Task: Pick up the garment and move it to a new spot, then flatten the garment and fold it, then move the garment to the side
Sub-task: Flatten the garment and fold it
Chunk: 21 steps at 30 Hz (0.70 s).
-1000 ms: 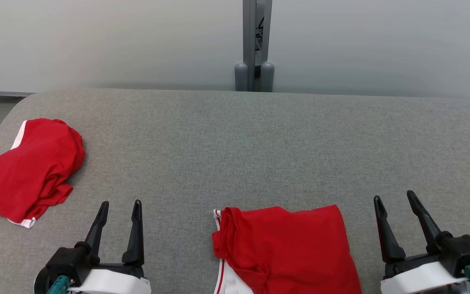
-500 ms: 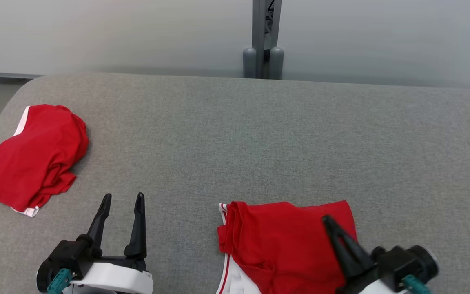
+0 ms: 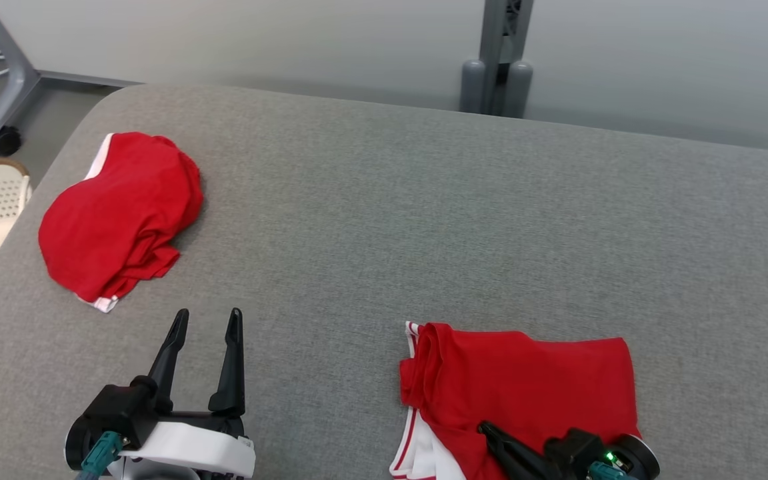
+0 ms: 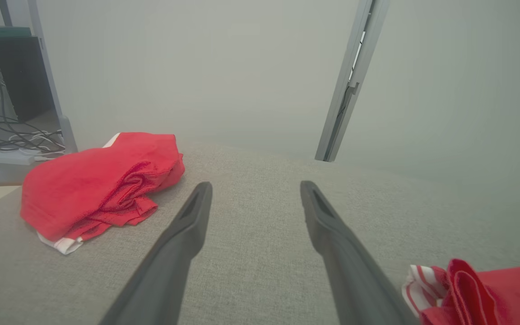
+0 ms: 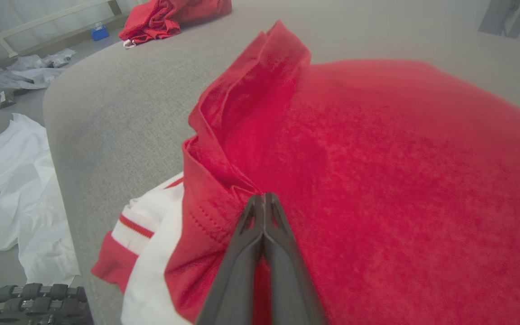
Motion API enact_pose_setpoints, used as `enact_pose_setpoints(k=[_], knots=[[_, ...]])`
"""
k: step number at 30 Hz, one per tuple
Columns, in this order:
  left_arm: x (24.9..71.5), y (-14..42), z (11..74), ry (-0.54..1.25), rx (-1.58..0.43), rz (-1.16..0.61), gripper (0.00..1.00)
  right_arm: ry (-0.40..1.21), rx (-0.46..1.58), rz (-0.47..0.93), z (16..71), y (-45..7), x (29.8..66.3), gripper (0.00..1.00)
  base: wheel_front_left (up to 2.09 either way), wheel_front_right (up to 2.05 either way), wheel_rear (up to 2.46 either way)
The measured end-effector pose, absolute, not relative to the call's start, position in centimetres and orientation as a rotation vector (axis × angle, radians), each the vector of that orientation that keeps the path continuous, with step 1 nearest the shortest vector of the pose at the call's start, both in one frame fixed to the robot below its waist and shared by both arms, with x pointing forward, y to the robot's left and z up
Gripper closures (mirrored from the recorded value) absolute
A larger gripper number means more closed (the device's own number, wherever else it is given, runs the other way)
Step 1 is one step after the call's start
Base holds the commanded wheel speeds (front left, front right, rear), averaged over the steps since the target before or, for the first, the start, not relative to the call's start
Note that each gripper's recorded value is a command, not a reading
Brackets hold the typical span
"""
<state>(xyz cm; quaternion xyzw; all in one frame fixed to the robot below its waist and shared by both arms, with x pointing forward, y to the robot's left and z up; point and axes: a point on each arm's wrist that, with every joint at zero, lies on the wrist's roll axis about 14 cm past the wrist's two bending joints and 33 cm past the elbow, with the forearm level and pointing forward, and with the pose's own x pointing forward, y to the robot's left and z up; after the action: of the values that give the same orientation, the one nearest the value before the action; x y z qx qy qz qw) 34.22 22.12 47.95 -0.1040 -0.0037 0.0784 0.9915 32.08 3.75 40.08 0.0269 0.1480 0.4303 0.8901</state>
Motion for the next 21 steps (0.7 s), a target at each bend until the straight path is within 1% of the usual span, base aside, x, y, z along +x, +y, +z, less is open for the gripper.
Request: enact_pose_setpoints(k=[6, 12, 17, 21], knots=[[33.3, 23.3, 47.9, -0.008, -0.21, 0.201, 0.0, 0.38, 0.056, 0.978, 38.5, 5.6, 30.4, 1.0, 0.0, 0.0, 0.0], [32.9, 23.7, 48.0, -0.011, -0.209, 0.218, 0.0, 0.361, 0.118, 1.085, 40.3, 8.2, 28.8, 1.0, 0.0, 0.0, 0.0], [32.8, 23.7, 48.0, -0.012, -0.215, 0.218, 0.0, 0.375, 0.145, 1.143, 40.8, 8.9, 27.4, 1.0, 0.0, 0.0, 0.0], [32.8, 23.6, 48.1, -0.014, -0.217, 0.215, 0.0, 0.355, 0.157, 1.173, 41.8, 9.2, 27.2, 1.0, 0.0, 0.0, 0.0]])
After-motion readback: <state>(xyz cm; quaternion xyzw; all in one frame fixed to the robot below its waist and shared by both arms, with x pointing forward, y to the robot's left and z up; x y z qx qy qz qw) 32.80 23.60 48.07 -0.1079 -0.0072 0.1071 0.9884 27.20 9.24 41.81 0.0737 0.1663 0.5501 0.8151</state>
